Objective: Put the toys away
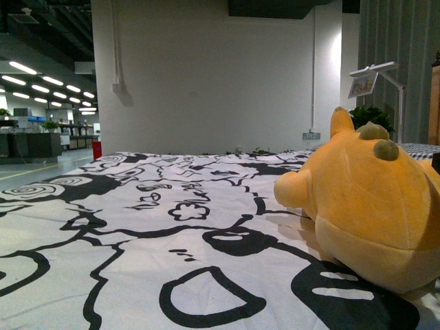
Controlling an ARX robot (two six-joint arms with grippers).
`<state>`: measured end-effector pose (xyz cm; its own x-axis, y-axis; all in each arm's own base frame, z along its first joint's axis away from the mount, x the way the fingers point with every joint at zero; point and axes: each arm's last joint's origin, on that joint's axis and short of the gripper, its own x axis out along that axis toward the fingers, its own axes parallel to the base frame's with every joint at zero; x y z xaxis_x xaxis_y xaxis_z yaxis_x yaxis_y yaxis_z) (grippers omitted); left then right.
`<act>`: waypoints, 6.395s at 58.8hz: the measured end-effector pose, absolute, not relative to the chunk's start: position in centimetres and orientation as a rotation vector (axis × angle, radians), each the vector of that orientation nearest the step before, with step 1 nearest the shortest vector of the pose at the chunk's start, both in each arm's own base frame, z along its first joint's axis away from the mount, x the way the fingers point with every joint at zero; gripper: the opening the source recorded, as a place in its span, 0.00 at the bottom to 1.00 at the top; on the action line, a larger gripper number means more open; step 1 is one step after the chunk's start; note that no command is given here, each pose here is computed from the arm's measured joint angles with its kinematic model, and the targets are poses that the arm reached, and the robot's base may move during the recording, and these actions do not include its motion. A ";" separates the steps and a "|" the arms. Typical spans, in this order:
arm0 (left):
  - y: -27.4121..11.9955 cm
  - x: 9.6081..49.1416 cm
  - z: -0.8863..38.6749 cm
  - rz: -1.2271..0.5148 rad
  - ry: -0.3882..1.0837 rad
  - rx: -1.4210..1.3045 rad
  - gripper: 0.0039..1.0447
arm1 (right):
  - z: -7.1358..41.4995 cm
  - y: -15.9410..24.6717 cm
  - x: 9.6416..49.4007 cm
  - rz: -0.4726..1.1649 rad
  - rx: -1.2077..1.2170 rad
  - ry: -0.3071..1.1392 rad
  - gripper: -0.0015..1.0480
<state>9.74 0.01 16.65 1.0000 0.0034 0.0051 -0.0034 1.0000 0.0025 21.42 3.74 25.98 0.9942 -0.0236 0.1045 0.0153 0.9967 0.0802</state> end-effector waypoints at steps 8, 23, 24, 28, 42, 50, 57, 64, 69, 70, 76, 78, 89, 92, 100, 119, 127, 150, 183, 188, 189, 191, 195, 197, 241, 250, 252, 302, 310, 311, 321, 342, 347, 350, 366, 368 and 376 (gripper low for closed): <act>0.0 9.7 16.6 0.003 -0.005 0.002 0.94 | 27.4 3.5 21.0 -0.025 0.098 -0.125 0.94; 0.0 9.7 16.6 0.003 -0.005 0.002 0.94 | 28.9 4.7 19.8 0.012 0.122 -0.151 0.94; 0.0 9.7 16.6 0.003 -0.005 0.002 0.94 | 28.9 4.8 19.7 0.014 0.122 -0.151 0.94; 0.0 9.7 16.6 0.003 -0.005 0.002 0.94 | 28.9 5.8 19.7 0.035 0.117 -0.154 0.94; 0.0 9.7 16.6 0.003 -0.005 0.002 0.94 | 28.2 8.4 20.3 0.079 0.092 -0.145 0.94; 0.0 9.7 16.6 0.003 -0.005 0.002 0.94 | 27.9 9.6 20.5 0.100 0.075 -0.145 0.94; 0.0 9.7 16.6 0.003 -0.005 0.002 0.94 | 27.7 10.2 20.7 0.107 0.061 -0.151 0.94; 0.0 9.7 16.6 0.003 -0.005 0.002 0.94 | 27.7 10.3 20.8 0.098 0.050 -0.161 0.94; 0.0 9.7 16.6 0.003 -0.005 0.002 0.94 | 27.7 10.3 20.9 0.091 0.037 -0.171 0.94; 0.0 9.7 16.6 0.003 -0.005 0.002 0.94 | 27.7 10.3 20.9 0.091 0.036 -0.172 0.94; 0.0 9.7 16.6 0.003 -0.005 0.002 0.94 | 27.7 10.3 21.0 0.084 0.026 -0.181 0.94; 0.0 9.7 16.6 0.003 -0.005 0.002 0.94 | 27.7 10.4 21.0 0.083 0.021 -0.181 0.94; 0.0 9.7 16.6 0.003 -0.005 0.002 0.94 | 27.3 10.5 21.3 0.083 0.012 -0.175 0.94; 0.0 9.7 16.6 0.003 -0.005 0.002 0.94 | 27.2 10.6 21.5 0.082 0.011 -0.174 0.94; 0.0 9.7 16.6 0.003 -0.005 0.002 0.94 | 27.1 10.9 22.0 0.082 0.008 -0.172 0.94; 0.0 9.7 16.6 0.003 -0.005 0.002 0.94 | 26.8 11.4 23.1 0.081 0.005 -0.165 0.94; 0.0 9.7 16.6 0.003 -0.005 0.002 0.94 | 26.6 11.6 23.5 0.083 0.003 -0.164 0.94; 0.0 9.7 16.6 0.003 -0.005 0.002 0.94 | 25.9 12.3 24.8 0.086 0.003 -0.163 0.94; 0.0 9.7 16.6 0.003 -0.005 0.002 0.94 | 24.0 13.2 26.6 0.051 -0.026 -0.243 0.94; 0.0 9.7 16.6 0.003 -0.005 0.002 0.94 | 23.7 13.3 26.7 0.046 -0.045 -0.250 0.94; 0.0 9.7 16.6 0.003 -0.005 0.002 0.94 | 23.7 13.3 26.8 0.046 -0.047 -0.251 0.94; 0.0 9.7 16.6 0.003 -0.005 0.002 0.94 | 23.6 13.3 26.8 0.044 -0.050 -0.253 0.94; 0.0 9.7 16.6 0.003 -0.005 0.002 0.94 | 23.6 13.3 26.8 0.041 -0.054 -0.253 0.94; 0.0 9.7 16.6 0.003 -0.005 0.002 0.94 | 23.5 13.3 26.8 0.041 -0.056 -0.254 0.94; 0.0 9.7 16.6 0.003 -0.005 0.002 0.94 | 24.2 13.0 26.7 0.019 -0.127 -0.311 0.06; 0.0 9.7 16.6 0.003 -0.005 0.002 0.94 | 25.0 11.6 26.8 0.022 -0.109 -0.299 0.06; 0.0 9.7 16.6 0.003 -0.005 0.002 0.94 | 25.2 11.3 26.8 0.026 -0.100 -0.296 0.06; 0.0 9.7 16.6 0.003 -0.005 0.002 0.94 | 32.3 -2.4 19.3 0.090 0.193 -0.392 0.06; 0.0 9.7 16.6 0.003 -0.005 0.002 0.94 | 32.1 -4.2 17.3 0.071 0.214 -0.399 0.06; 0.0 9.7 16.6 0.003 -0.005 0.002 0.94 | 32.1 -4.3 17.1 0.069 0.213 -0.400 0.06; 0.0 9.7 16.6 0.003 -0.005 0.002 0.94 | 31.8 -5.8 14.5 0.062 0.238 -0.411 0.06; 0.0 9.7 16.6 0.003 -0.005 0.002 0.94 | 28.1 -6.8 10.1 0.020 0.307 -0.363 0.06; 0.0 9.7 16.6 0.003 -0.005 0.002 0.94 | 27.1 -6.6 10.0 0.017 0.322 -0.341 0.06; 0.0 9.7 16.6 0.003 -0.005 0.002 0.94 | 26.4 -6.6 10.0 0.006 0.333 -0.319 0.06; 0.0 9.7 16.6 0.003 -0.005 0.002 0.94 | 25.9 -6.6 10.0 0.006 0.338 -0.309 0.06; 0.0 9.7 16.6 0.003 -0.005 0.002 0.94 | 26.0 -6.6 10.0 0.013 0.334 -0.313 0.06; 0.0 9.7 16.6 0.003 -0.005 0.002 0.94 | 26.1 -6.5 10.0 0.032 0.326 -0.320 0.06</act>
<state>9.74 0.01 16.65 1.0000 0.0034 0.0051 -0.0034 1.0000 0.0025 9.97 -6.53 26.08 0.9493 -0.0204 0.3138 -0.0819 0.9474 0.3095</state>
